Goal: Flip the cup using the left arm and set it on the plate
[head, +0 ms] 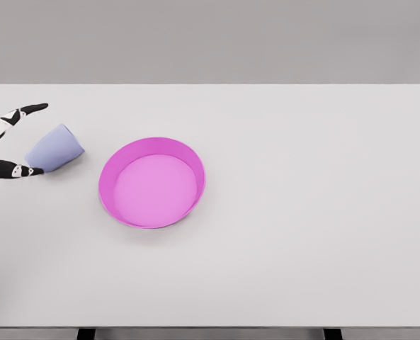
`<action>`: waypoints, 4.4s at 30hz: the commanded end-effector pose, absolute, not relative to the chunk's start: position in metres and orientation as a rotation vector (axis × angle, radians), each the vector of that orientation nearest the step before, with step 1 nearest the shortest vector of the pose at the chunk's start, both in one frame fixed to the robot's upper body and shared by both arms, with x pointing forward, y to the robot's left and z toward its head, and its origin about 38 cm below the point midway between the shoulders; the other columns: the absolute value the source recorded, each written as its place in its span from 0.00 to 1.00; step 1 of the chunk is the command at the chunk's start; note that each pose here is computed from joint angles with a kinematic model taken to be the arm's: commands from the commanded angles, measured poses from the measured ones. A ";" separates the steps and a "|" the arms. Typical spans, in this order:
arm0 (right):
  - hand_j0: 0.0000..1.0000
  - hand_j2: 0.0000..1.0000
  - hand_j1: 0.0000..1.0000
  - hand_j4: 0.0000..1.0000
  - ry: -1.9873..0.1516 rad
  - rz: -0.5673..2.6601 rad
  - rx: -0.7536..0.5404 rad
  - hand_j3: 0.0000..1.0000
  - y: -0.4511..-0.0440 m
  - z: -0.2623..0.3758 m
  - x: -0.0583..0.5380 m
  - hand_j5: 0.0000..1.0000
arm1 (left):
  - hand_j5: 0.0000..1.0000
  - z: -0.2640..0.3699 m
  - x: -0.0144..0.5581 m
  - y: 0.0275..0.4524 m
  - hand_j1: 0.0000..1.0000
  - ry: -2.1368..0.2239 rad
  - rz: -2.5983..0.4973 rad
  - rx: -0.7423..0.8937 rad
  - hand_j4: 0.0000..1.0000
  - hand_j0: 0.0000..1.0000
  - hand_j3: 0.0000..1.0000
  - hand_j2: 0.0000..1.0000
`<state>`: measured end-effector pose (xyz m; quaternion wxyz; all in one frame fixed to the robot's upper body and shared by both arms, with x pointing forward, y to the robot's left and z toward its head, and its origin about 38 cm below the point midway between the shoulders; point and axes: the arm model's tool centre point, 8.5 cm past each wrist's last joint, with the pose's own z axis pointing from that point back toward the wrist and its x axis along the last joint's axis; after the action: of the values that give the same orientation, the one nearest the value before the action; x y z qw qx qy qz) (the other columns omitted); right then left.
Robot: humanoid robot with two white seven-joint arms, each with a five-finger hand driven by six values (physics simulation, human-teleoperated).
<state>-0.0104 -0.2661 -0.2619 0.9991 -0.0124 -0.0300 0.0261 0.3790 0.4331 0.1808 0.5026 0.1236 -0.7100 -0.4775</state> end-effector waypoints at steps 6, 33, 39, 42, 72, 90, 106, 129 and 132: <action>1.00 1.00 1.00 1.00 -0.061 0.052 -0.025 1.00 -0.266 -0.262 -0.010 1.00 | 1.00 0.178 0.379 0.429 1.00 -1.719 -1.154 0.290 1.00 1.00 1.00 1.00; 1.00 1.00 1.00 1.00 -0.061 0.052 -0.025 1.00 -0.266 -0.262 -0.010 1.00 | 1.00 0.143 0.411 0.421 1.00 -1.455 -1.004 0.368 1.00 1.00 1.00 1.00; 1.00 1.00 1.00 1.00 -0.059 0.052 -0.025 1.00 -0.266 -0.262 -0.011 1.00 | 1.00 0.142 0.420 0.415 1.00 -1.434 -0.998 0.367 1.00 1.00 1.00 1.00; 1.00 1.00 1.00 1.00 -0.061 0.052 -0.025 1.00 -0.266 -0.262 -0.010 1.00 | 1.00 0.141 0.421 0.417 1.00 -1.415 -0.980 0.373 1.00 1.00 1.00 1.00; 1.00 1.00 1.00 1.00 -0.061 0.052 -0.025 1.00 -0.266 -0.262 -0.010 1.00 | 0.92 0.127 0.440 0.391 0.92 -1.397 -1.008 0.322 0.92 0.92 0.92 0.92; 1.00 1.00 1.00 1.00 -0.059 0.052 -0.025 1.00 -0.266 -0.262 -0.011 1.00 | 0.77 0.125 0.442 0.387 0.77 -1.383 -0.988 0.315 0.77 0.77 0.77 0.77; 1.00 1.00 1.00 1.00 -0.061 0.052 -0.025 1.00 -0.266 -0.262 -0.010 1.00 | 0.76 0.135 0.450 0.369 0.76 -1.480 -0.865 0.198 0.76 0.76 0.76 0.76; 1.00 1.00 1.00 1.00 -0.061 0.052 -0.025 1.00 -0.266 -0.262 -0.010 1.00 | 0.76 0.167 0.456 0.317 0.76 -1.659 -0.828 0.075 0.76 0.76 0.76 0.76; 1.00 1.00 1.00 1.00 -0.059 0.052 -0.025 1.00 -0.266 -0.262 -0.011 1.00 | 0.76 0.174 0.455 0.312 0.76 -1.694 -0.818 0.065 0.76 0.76 0.76 0.76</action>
<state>-0.0104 -0.2661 -0.2619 0.9991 -0.0124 -0.0299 0.0261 0.4545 0.3159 0.1670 0.5976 0.0318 -0.7182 -0.3551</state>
